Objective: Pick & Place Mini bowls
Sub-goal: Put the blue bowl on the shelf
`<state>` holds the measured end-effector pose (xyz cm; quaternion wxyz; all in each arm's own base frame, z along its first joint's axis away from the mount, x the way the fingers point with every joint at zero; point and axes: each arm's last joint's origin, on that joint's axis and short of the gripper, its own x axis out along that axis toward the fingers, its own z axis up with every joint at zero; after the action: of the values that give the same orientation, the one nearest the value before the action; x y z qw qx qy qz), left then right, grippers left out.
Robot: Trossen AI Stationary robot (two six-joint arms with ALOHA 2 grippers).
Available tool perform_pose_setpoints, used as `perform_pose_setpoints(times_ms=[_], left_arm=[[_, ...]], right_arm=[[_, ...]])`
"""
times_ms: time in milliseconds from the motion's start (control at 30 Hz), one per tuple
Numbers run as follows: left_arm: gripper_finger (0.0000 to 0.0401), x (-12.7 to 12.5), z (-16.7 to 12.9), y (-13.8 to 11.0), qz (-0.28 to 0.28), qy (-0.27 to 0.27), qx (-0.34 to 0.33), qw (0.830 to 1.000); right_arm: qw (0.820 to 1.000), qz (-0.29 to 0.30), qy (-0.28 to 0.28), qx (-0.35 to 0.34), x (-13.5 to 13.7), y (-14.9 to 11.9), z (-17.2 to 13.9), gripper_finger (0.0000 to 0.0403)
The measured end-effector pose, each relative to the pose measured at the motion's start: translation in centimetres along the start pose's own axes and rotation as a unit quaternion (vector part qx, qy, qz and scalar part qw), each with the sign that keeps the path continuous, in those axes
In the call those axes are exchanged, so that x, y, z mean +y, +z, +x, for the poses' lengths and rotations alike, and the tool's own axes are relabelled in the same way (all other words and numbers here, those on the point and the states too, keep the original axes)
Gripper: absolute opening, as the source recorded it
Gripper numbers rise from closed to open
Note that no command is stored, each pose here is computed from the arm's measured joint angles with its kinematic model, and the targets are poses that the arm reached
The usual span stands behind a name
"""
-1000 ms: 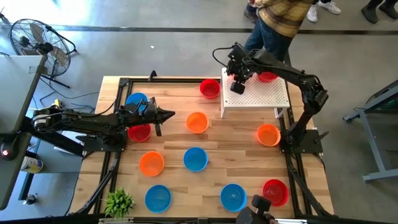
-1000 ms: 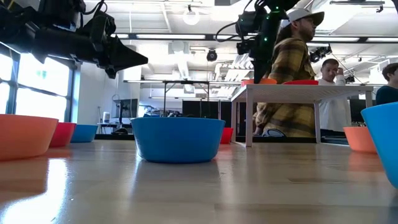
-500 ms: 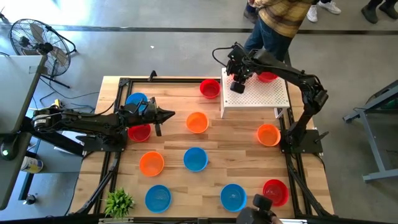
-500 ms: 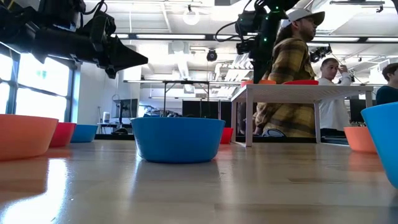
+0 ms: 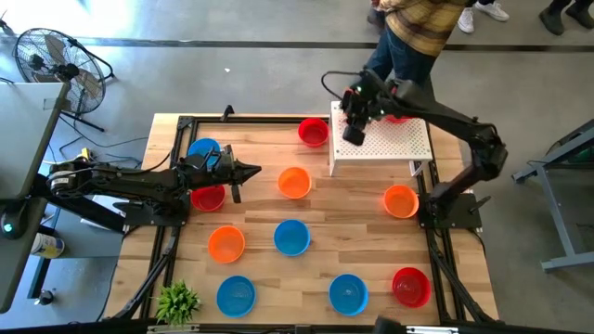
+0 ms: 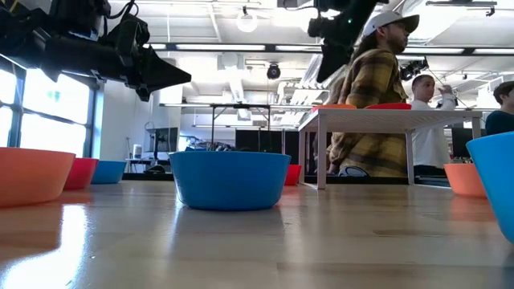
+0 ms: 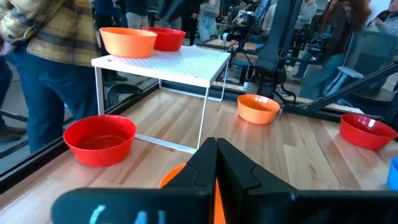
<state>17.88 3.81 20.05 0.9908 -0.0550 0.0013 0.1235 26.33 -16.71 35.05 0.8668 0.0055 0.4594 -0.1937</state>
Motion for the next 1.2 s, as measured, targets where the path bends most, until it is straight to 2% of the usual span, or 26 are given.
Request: perform_pose_setpoints(times_ms=[267,367,500,667,833,933,1200], left_arm=[[0.0001,0.0,0.0,0.0,0.000,-0.004,-0.002,1.000],[0.0001,0.0,0.0,0.0,0.000,-0.004,-0.002,1.000],[0.0001,0.0,0.0,0.0,0.000,-0.004,-0.001,1.000],[0.0001,0.0,0.0,0.0,0.000,-0.004,0.001,1.000],[0.0001,0.0,0.0,0.0,0.000,-0.004,0.002,1.000],[0.0001,0.0,0.0,0.0,0.000,-0.005,0.002,1.000],[0.0001,0.0,0.0,-0.3,0.000,-0.004,0.013,1.000]], right_arm=[[0.996,0.035,0.044,-0.065,7.8,-2.0,-0.2,0.0004],[0.995,0.049,0.054,-0.062,11.3,-2.3,-0.7,0.0007],[0.991,0.082,0.096,-0.048,15.7,-2.6,-0.4,0.0011],[0.983,0.116,0.134,-0.037,20.3,-2.4,2.1,0.0012],[0.978,0.152,0.140,0.009,22.8,-2.9,5.4,0.0014],[0.975,0.166,0.143,0.031,23.8,-3.3,7.0,0.0031],[0.963,0.188,0.183,0.060,25.8,-3.7,10.8,0.0121]])
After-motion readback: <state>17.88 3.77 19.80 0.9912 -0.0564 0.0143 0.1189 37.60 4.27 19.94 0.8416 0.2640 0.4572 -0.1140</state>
